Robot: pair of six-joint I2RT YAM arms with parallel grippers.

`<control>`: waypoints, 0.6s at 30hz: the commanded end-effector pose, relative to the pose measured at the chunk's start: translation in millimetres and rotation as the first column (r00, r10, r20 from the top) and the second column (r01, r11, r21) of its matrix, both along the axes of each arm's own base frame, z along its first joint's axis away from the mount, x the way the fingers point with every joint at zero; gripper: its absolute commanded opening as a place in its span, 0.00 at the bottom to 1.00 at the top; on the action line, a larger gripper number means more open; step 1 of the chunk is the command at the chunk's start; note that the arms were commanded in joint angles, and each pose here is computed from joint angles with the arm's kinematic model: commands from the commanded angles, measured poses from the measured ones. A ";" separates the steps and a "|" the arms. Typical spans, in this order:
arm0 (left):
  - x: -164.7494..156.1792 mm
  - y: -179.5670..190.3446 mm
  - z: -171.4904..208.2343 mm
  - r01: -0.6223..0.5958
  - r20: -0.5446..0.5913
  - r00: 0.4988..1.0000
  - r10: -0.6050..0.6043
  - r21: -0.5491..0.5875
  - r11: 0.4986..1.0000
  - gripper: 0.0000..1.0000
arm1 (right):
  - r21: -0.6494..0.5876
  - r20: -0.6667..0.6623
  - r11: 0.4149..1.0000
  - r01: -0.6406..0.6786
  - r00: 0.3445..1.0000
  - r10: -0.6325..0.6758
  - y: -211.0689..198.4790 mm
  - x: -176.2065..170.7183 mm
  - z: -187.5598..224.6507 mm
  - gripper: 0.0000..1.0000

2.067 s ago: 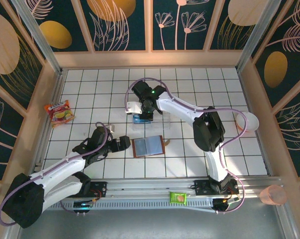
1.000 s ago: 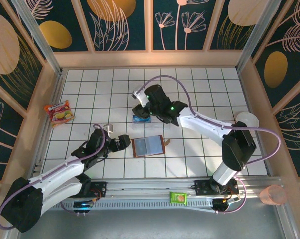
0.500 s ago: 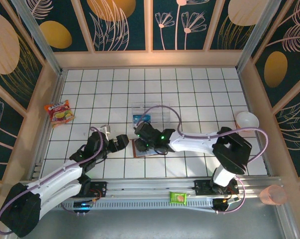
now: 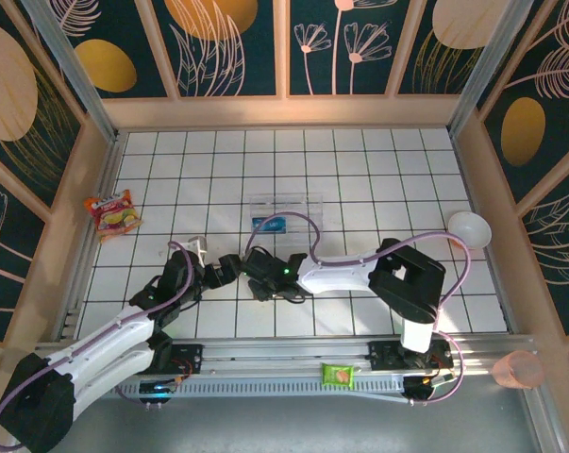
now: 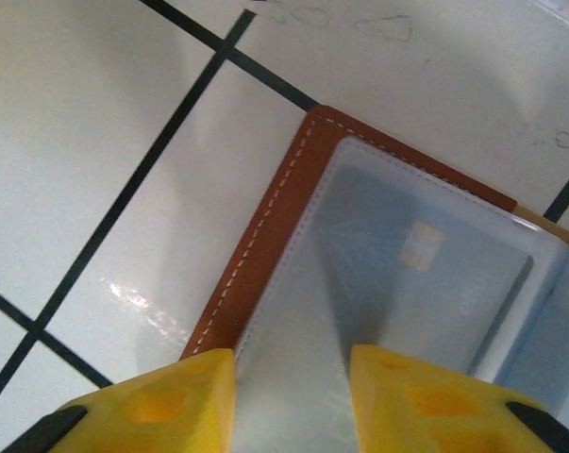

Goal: Take the credit cards out of the card holder

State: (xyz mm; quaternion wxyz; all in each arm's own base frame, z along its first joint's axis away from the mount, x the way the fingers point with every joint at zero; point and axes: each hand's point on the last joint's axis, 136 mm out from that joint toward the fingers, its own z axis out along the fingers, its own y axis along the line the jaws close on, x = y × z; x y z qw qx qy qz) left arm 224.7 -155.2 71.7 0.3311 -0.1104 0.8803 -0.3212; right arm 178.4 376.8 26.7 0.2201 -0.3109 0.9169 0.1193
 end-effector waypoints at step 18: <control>-6.0 -34.7 -2.6 0.183 -0.029 0.982 -0.185 -0.059 0.981 0.37 | 0.248 -0.111 0.949 0.197 0.978 -0.175 -5.3 8.7 35.8 0.00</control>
